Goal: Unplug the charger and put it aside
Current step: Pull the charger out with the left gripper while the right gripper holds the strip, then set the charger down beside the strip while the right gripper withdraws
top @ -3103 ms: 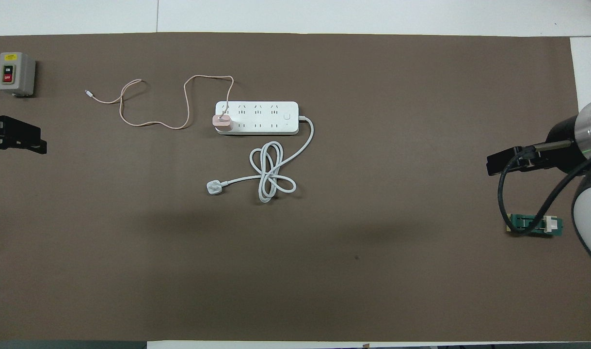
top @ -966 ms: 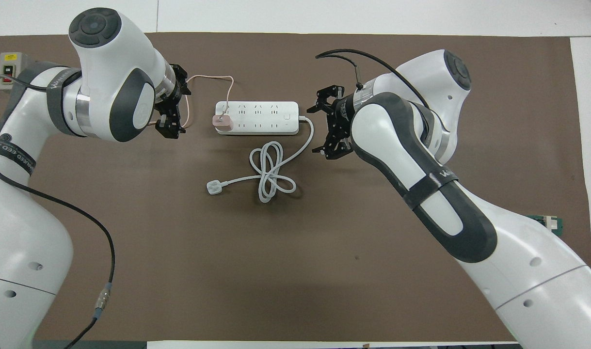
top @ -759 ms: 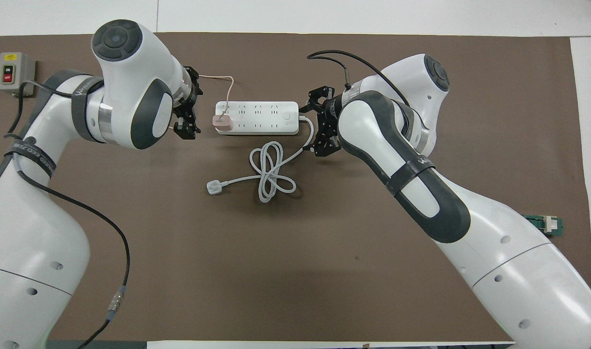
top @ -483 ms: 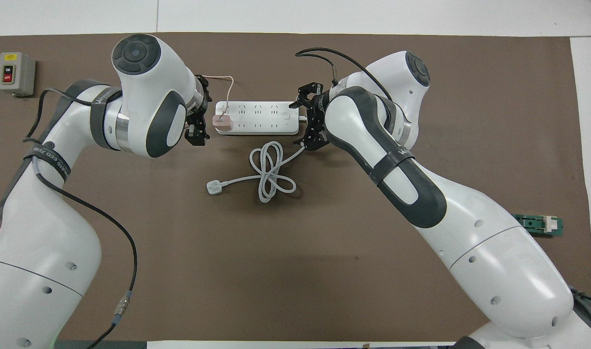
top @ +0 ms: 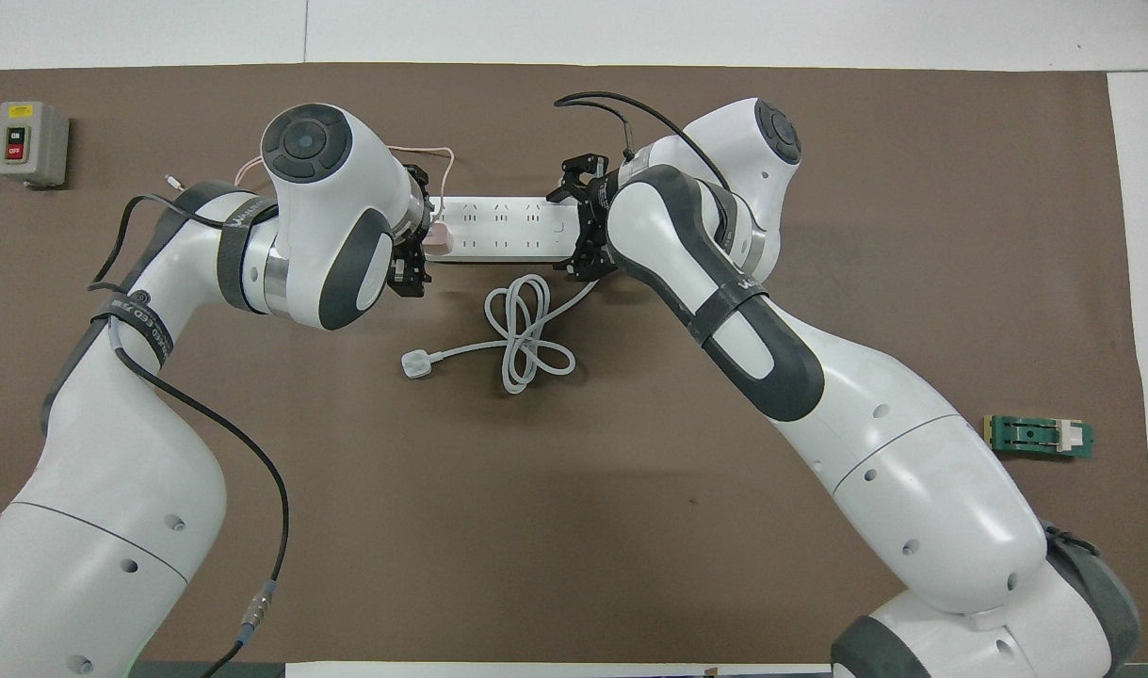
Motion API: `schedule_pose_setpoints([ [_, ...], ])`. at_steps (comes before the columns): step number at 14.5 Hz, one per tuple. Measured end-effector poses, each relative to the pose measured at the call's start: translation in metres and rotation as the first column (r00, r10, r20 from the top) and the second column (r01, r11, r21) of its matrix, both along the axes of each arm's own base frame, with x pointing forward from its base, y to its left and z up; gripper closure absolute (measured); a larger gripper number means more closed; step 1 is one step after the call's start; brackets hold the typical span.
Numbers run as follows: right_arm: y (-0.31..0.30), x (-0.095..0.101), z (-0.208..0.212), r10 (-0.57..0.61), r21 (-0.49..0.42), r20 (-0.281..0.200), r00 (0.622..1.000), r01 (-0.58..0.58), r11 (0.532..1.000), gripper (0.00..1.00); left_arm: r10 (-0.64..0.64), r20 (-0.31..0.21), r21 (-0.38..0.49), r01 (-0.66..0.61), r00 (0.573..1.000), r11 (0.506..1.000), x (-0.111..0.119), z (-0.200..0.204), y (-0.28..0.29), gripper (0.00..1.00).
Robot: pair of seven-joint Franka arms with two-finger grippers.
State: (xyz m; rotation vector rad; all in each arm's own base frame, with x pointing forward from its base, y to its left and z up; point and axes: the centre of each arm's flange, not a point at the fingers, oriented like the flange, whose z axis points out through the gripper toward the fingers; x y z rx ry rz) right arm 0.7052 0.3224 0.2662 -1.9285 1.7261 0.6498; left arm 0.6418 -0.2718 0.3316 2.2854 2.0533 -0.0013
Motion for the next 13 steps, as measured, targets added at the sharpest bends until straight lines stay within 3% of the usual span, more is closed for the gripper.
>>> schedule_pose_setpoints([
  [3, 0.003, 0.005, -0.001, 0.01, -0.01, 0.021, 1.0, -0.009, 1.0, 0.0, 0.004, 0.004, 0.0, -0.004, 1.0, 1.0, 0.001, 0.002, 0.001, 0.04],
  [9, 0.004, 0.006, -0.016, 0.015, -0.029, 0.021, 1.0, -0.015, 0.999, 0.0, 0.006, 0.012, -0.003, -0.005, 1.0, 1.0, 0.001, 0.002, 0.002, 0.71],
  [10, 0.004, 0.007, -0.016, 0.009, -0.029, 0.017, 1.0, -0.008, 1.0, 0.04, 0.006, 0.012, -0.003, -0.005, 1.0, 1.0, 0.001, 0.003, 0.002, 0.71],
  [13, 0.004, 0.007, -0.016, 0.006, -0.03, 0.017, 1.0, -0.006, 1.0, 0.04, 0.006, 0.013, -0.004, -0.006, 1.0, 1.0, 0.001, 0.003, 0.002, 0.71],
])
